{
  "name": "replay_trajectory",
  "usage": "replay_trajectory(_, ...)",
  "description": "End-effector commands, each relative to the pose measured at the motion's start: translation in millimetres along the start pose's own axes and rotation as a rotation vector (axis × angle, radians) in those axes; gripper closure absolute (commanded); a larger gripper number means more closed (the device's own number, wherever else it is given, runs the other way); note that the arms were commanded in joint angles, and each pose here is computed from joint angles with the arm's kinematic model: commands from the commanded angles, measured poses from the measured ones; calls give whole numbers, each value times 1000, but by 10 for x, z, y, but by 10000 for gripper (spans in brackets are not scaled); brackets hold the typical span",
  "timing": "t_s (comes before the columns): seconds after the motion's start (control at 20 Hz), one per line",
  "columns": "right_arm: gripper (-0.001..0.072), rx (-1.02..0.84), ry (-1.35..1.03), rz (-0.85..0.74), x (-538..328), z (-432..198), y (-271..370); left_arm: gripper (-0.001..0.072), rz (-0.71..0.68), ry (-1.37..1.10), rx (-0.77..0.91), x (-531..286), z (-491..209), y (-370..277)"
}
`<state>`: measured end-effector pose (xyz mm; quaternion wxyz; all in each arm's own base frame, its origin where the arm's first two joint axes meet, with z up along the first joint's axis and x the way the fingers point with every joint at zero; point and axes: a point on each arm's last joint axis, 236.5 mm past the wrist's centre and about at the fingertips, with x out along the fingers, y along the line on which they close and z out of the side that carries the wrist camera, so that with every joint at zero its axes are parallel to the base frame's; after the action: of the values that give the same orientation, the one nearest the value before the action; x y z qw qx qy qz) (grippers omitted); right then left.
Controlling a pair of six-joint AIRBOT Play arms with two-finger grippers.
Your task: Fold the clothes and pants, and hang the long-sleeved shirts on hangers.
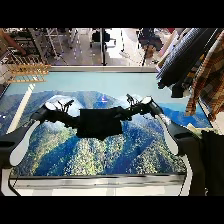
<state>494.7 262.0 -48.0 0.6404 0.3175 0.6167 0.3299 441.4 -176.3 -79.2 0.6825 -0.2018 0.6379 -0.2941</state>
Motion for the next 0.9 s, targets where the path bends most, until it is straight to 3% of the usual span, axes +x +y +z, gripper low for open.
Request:
replay_trajectory(0.0,687,-127,-29,-12,-450,-11,502,705,-62,101,83,-468,-335,-352)
replay_trajectory(0.2,688,-168,-303,-118,-1826,15,1179,705,66,51,210,-1182,-632,-626)
replay_trajectory(0.4,688,-124,-618,-305,-3579,-470,1282,704,161,-1,266,-1523,-1149,-773)
replay_trajectory(0.65,688,184,-882,-568,-5232,-1713,436,704,148,-9,284,-1487,-1827,-886)
replay_trajectory(0.85,688,579,-950,-564,-5343,-2665,-655,704,154,-40,308,-1509,-2075,-951)
